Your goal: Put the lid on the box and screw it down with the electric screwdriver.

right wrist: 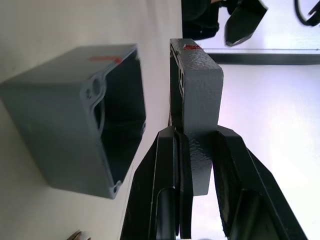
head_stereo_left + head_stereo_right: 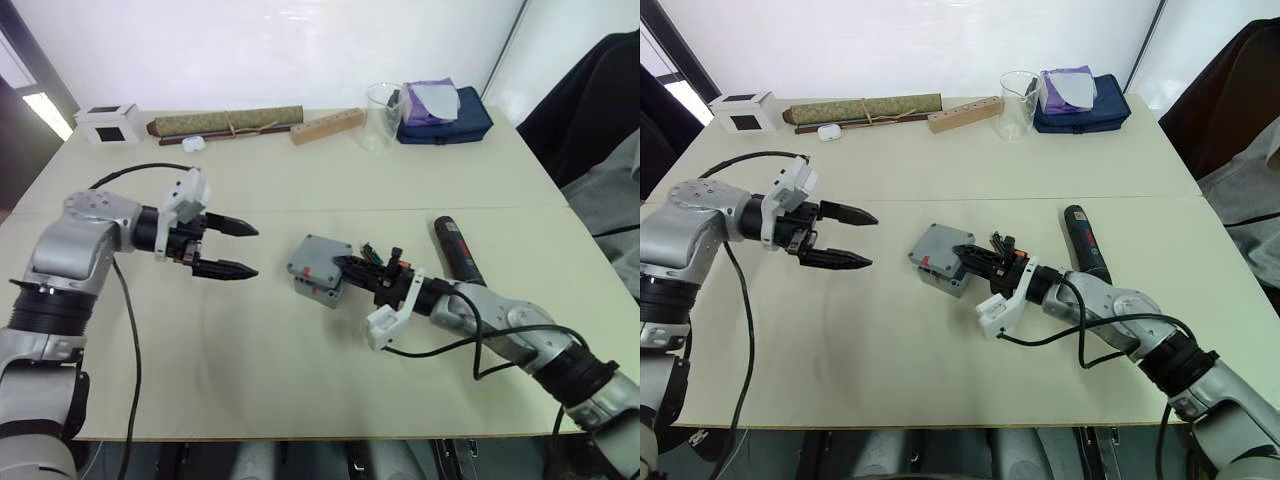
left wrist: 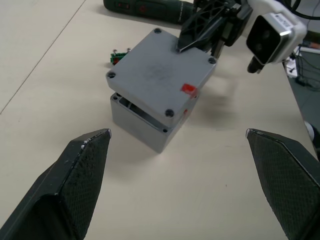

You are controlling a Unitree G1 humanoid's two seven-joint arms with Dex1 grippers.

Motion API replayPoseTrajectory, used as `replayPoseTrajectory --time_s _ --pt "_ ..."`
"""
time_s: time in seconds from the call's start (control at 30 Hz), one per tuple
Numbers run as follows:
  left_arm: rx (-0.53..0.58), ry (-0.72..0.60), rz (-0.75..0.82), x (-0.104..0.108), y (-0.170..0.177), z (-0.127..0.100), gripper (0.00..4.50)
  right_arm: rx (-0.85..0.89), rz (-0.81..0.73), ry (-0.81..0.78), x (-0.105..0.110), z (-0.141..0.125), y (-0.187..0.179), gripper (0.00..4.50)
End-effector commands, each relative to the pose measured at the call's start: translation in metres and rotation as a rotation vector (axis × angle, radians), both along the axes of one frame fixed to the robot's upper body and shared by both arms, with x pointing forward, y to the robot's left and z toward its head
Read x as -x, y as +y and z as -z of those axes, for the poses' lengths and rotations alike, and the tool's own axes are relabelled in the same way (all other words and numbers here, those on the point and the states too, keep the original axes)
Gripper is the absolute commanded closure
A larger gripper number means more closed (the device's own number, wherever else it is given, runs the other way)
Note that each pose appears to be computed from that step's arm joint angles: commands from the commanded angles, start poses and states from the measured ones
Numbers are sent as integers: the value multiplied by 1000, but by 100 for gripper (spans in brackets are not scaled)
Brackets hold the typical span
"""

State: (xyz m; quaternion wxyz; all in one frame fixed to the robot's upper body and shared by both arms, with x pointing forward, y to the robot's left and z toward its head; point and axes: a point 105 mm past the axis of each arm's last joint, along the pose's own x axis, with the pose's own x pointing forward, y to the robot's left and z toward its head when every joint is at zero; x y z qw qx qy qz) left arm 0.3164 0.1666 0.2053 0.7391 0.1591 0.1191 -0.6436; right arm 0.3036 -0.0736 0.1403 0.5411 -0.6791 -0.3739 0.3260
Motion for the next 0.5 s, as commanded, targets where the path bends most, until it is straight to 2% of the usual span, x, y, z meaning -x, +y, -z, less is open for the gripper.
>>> replayPoseTrajectory --time_s 0.03,0.5 --pt "-9 -59 4 1 2 -12 5 -27 -22 -41 -2 -12 -1 411" --pt "-21 -56 8 7 1 -7 5 -14 -74 -1 -6 -7 -2 411"
